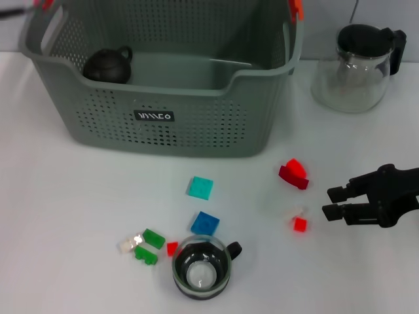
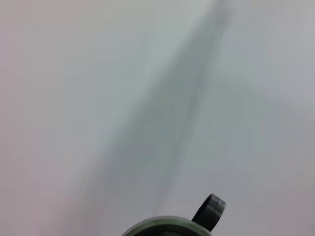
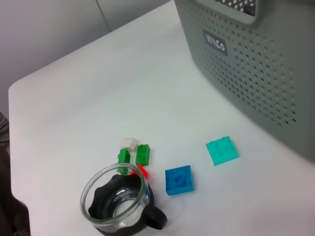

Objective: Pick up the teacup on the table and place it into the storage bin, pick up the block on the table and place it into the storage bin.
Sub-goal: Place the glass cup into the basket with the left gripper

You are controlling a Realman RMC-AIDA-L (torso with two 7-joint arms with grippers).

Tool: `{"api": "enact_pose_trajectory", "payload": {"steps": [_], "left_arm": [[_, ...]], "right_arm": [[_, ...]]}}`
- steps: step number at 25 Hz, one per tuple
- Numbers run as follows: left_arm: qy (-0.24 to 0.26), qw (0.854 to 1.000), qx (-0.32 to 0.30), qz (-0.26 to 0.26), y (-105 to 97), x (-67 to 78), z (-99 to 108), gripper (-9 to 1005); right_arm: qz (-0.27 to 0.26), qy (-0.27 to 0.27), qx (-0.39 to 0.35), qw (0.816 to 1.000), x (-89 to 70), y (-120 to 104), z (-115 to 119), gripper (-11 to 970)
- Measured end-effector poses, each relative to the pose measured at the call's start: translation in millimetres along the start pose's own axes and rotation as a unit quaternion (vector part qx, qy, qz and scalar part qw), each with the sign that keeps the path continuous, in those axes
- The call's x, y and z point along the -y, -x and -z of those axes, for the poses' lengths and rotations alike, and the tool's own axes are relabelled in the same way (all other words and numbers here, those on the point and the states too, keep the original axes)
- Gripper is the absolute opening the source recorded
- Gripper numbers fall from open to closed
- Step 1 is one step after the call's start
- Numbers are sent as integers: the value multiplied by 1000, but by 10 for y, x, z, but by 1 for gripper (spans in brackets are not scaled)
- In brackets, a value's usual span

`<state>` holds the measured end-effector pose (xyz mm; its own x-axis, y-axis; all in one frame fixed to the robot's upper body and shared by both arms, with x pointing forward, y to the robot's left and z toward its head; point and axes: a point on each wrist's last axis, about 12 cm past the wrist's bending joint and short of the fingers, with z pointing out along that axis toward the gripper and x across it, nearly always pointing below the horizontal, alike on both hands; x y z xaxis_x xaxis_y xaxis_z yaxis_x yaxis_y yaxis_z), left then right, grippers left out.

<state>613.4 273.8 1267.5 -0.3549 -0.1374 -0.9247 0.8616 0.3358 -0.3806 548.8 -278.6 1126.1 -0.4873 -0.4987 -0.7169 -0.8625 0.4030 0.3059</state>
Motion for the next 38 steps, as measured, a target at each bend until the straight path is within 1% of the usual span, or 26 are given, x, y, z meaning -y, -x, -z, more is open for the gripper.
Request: {"api": "enact_pose_trajectory", "payload": {"steps": [2,4,5,6,7,9,11,13,16,17,20,22,25,34,36,37,38], "left_arm": [[64,997,-37,17,127,-151,-156,44],[128,988,-86,30,195,-303,-325,45],[152,982,-109,33,206,-358,-403,45],[187,971,-145,37,215,-434,-528,45],[210,962,-173,35,210,-477,-641,45],[252,941,-226,23,177,-544,-830,45],[291,916,-277,2,120,-591,-1033,44],[311,898,-310,-15,30,-613,-1180,44],[327,878,-348,-39,-132,-615,-1367,44],[332,872,-356,-44,-174,-616,-1406,44],[355,849,-387,-65,-338,-631,-1514,45],[359,838,-404,-78,-445,-633,-1562,45],[358,832,-414,-86,-526,-629,-1583,70],[358,828,-423,-83,-613,-644,-1554,146],[357,828,-423,-83,-616,-644,-1555,163],[357,831,-419,-83,-603,-643,-1553,172],[357,836,-409,-82,-577,-640,-1547,180]], "right_arm": [[0,1,0,1000,-4,0,-3,413],[0,2,0,1000,-7,1,-8,413],[0,3,0,1000,-9,3,-14,413],[1,3,-1,1000,-9,3,-20,413],[2,3,-3,1000,-10,10,-31,413],[3,3,-4,1000,-9,13,-36,413],[4,2,-4,1000,-7,21,-38,413],[4,3,-4,1000,-7,28,-42,413],[4,4,-3,1000,-9,29,-52,413],[3,5,-3,1000,-9,26,-55,413],[1,7,-3,1000,-11,19,-66,413],[1,8,-3,1000,-11,19,-68,413],[3,8,-3,1000,-12,18,-73,413],[2,12,-2,1000,-2,24,-108,413],[3,10,-1,1000,3,29,-106,413],[2,9,0,1000,8,29,-101,413],[2,8,0,1000,11,29,-96,413]]}}
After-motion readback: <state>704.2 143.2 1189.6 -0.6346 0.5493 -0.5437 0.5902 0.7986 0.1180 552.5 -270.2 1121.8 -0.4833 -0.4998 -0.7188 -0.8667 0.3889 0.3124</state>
